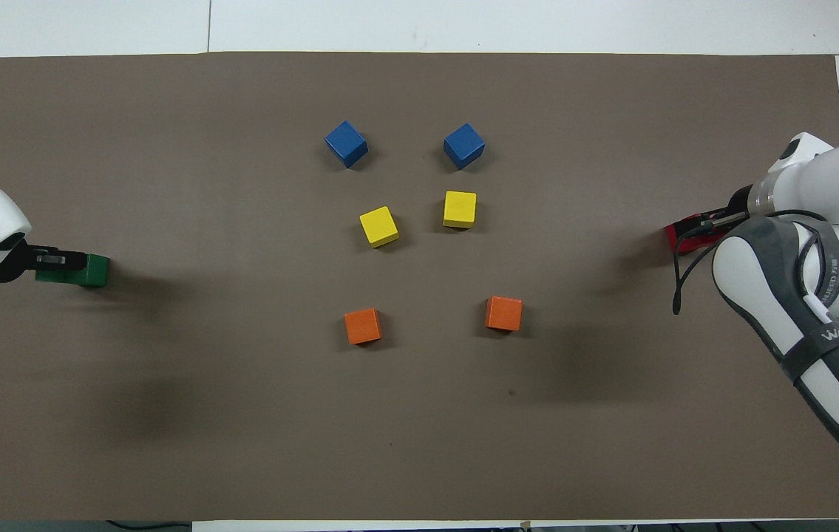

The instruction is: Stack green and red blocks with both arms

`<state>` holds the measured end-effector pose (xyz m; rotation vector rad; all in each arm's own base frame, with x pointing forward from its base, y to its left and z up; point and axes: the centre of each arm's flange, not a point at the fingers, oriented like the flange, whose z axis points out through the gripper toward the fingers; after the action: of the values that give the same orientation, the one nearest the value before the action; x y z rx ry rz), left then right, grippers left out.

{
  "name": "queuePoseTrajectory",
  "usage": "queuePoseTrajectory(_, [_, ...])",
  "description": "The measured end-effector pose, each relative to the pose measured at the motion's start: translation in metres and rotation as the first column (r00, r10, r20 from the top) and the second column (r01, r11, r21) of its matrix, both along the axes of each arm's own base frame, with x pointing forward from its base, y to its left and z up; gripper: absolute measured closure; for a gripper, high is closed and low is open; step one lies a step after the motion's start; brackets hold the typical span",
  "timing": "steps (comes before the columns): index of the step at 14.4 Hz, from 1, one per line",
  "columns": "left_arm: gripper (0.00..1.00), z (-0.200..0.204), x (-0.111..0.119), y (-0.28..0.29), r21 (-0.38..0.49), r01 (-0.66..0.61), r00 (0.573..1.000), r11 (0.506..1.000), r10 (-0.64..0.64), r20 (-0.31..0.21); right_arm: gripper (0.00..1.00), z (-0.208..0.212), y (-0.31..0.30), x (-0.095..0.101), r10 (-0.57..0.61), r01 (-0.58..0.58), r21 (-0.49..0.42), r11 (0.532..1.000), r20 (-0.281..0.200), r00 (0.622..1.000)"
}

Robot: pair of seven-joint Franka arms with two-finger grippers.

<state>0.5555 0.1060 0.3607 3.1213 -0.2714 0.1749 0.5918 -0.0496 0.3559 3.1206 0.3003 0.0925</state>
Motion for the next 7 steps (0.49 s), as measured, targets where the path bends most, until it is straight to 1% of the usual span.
queuePoseTrajectory(2, [0.44, 0.0, 0.0, 0.0, 0.0, 0.001, 1.0, 1.0, -0.001, 0.0, 0.0, 0.002, 0.0, 0.001, -0.001, 0.001, 0.001, 1.0, 0.004, 1.0])
queuePoseTrajectory(3, [0.43, 0.0, 0.0, 0.0, 0.0, 0.003, 1.0, 1.0, -0.003, -0.001, 0.0, 0.004, 0.0, 0.002, -0.005, 0.005, 0.002, 1.0, 0.009, 1.0])
queuePoseTrajectory(5, [0.23, -0.001, 0.0, 0.0, 0.0, 0.005, 1.0, 1.0, -0.005, -0.003, 0.0, 0.015, 0.001, 0.005, -0.026, 0.026, 0.004, 1.0, 0.024, 0.999])
queuePoseTrajectory(6, [0.1, -0.001, 0.0, 0.0, 0.0, 0.006, 1.0, 1.0, -0.006, -0.005, 0.0, 0.024, 0.004, 0.007, -0.044, 0.044, 0.006, 0.999, 0.022, 0.999])
queuePoseTrajectory(7, [0.0, 0.002, 0.001, 0.0, -0.002, 0.007, 1.0, 1.0, -0.007, -0.01, 0.0, 0.036, 0.008, 0.008, -0.062, 0.062, 0.01, 0.998, 0.011, 0.998])
